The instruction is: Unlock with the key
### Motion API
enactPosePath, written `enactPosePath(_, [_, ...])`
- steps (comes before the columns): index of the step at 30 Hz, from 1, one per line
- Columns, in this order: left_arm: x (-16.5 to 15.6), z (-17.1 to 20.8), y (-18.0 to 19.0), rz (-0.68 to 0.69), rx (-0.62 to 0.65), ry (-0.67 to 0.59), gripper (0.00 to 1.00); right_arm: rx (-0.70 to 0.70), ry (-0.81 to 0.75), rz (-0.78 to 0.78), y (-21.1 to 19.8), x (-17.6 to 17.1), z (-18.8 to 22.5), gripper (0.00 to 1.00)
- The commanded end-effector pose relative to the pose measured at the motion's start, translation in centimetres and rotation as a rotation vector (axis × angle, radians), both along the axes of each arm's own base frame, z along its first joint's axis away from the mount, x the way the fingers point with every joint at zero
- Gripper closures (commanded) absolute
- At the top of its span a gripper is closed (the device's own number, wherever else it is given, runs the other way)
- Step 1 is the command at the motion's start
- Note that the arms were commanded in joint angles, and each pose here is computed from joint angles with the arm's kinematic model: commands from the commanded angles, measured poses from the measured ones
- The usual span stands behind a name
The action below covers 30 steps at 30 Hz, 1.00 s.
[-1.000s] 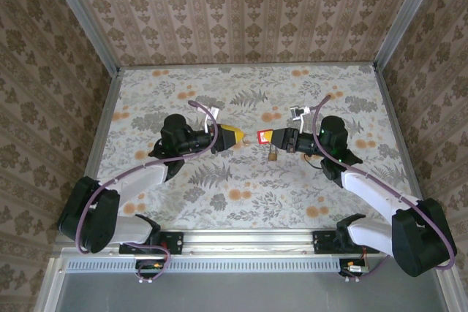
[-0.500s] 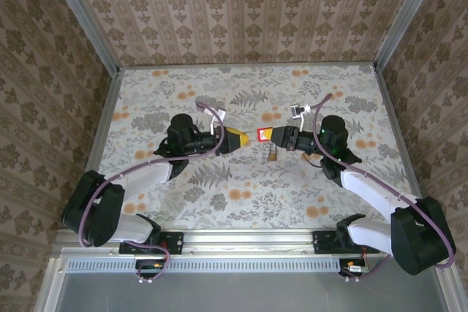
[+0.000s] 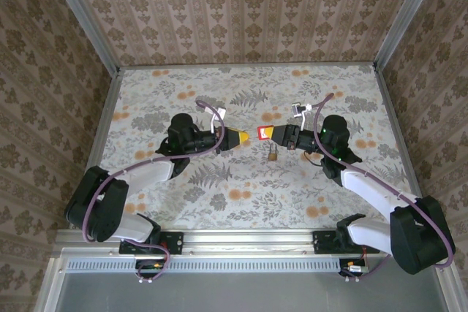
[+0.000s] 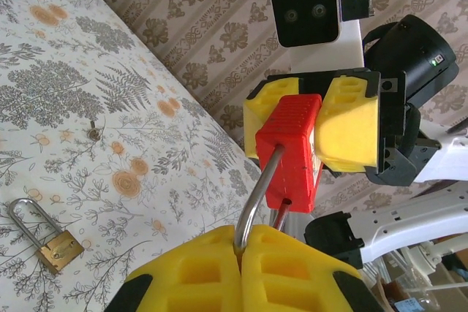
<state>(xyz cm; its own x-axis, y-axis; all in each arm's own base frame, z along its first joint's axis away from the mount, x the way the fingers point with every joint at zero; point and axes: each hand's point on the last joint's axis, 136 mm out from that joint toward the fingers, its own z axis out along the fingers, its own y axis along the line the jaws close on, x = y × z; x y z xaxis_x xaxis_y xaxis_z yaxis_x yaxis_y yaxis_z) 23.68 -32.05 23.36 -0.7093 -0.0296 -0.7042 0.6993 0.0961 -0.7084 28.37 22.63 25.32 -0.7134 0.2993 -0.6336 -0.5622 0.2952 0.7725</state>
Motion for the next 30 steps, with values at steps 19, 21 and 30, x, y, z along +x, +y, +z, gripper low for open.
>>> enactPosePath(19, [0.9,2.4,2.3,0.05,-0.05,-0.103,1.0,0.027,-0.04,-0.064,-1.9,0.1,1.9,0.92])
enactPosePath(21, [1.0,2.3,2.4,0.055,-0.045,-0.104,1.0,0.031,-0.04,-0.066,-2.0,0.1,2.1,0.92])
enactPosePath(30, [1.6,0.1,3.7,0.159,0.15,-0.143,0.4,0.049,0.009,-0.056,-1.8,0.2,1.9,0.93])
